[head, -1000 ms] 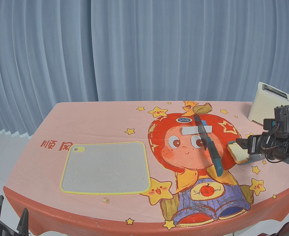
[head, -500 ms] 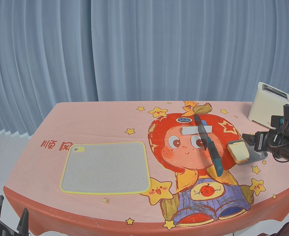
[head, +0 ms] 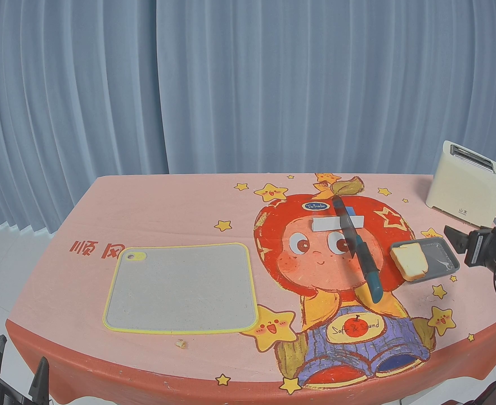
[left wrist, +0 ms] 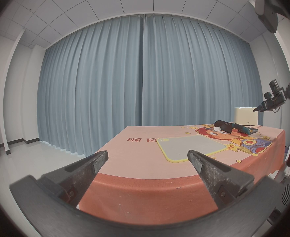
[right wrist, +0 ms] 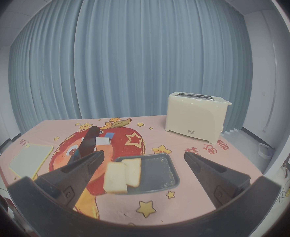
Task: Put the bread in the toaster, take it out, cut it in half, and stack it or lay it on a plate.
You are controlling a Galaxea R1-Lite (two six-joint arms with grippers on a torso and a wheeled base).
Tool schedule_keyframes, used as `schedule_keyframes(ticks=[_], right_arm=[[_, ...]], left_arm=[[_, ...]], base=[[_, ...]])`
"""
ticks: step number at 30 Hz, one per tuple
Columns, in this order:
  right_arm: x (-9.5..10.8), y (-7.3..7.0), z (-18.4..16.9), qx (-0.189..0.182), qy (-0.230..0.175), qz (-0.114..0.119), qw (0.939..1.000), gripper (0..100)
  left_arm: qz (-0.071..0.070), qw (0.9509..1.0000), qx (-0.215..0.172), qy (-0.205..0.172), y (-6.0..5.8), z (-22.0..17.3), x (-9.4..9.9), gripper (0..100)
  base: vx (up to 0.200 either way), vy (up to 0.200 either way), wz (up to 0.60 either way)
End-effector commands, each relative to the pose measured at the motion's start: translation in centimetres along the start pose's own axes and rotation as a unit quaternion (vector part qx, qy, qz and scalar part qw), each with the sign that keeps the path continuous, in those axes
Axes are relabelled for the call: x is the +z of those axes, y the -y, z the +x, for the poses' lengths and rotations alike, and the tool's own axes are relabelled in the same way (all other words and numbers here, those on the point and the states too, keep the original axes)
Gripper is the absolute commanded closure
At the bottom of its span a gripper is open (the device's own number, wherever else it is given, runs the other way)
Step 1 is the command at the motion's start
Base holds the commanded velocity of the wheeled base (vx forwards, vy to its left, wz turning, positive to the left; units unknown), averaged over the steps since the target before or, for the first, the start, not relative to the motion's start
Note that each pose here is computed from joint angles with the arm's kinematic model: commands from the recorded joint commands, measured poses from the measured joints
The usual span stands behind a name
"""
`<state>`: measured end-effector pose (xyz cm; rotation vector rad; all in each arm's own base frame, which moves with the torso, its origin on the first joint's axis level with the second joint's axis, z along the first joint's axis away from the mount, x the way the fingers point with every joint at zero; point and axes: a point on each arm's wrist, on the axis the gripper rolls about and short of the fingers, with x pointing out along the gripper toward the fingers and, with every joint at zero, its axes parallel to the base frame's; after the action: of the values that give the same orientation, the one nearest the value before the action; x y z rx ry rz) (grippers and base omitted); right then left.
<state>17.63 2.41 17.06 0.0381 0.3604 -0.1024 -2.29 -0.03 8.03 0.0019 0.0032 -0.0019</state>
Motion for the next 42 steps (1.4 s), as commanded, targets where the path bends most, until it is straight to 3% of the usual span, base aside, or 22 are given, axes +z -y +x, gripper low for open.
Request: schedule_keyframes(ticks=[1,4,14,16,24,26,33,36,42], right_arm=[[-2.0,2.3,-3.1,-0.029,0.028,0.009,0.9991,0],[-2.6,3.2,-4.5,-0.047,0.044,0.002,0.9979,0],[-4.3,4.3,-7.8,-0.075,0.09,-0.031,0.9926,0],[-4.5,4.2,-9.3,-0.06,0.125,-0.049,0.9891,0],[-6.6,4.3,-12.0,-0.02,0.187,-0.061,0.9801,0],[-7.4,4.3,-13.0,-0.015,0.209,-0.071,0.9752,0],[-8.6,4.2,-14.5,0.019,0.229,-0.077,0.9701,0],[-10.0,4.2,-15.5,0.053,0.246,-0.085,0.964,0],[-12.5,4.3,-16.3,0.071,0.231,-0.089,0.9662,0]], left_arm=[[0.0,1.0,0.0,-0.001,0.0,0.0,-0.5,0],[0.001,1.0,-0.001,-0.001,0.0,0.0,-0.5,0],[0.001,1.0,-0.001,-0.001,0.0,0.0,-0.5,0],[0.001,1.0,-0.001,-0.001,0.0,0.0,-0.5,0],[0.001,1.0,-0.001,-0.001,0.0,0.0,-0.5,0],[0.001,1.0,-0.001,-0.001,0.0,0.0,-0.5,0],[0.001,1.0,-0.001,-0.001,0.0,0.0,-0.5,0],[0.001,1.0,-0.001,-0.001,0.0,0.0,-0.5,0],[0.001,1.0,-0.001,-0.001,0.0,0.0,-0.5,0]], base=[[0.0,0.0,0.0],[0.0,0.0,0.0],[0.0,0.0,0.0],[0.0,0.0,0.0],[0.0,0.0,0.0],[0.0,0.0,0.0],[0.0,0.0,0.0],[0.0,0.0,0.0],[0.0,0.0,0.0]])
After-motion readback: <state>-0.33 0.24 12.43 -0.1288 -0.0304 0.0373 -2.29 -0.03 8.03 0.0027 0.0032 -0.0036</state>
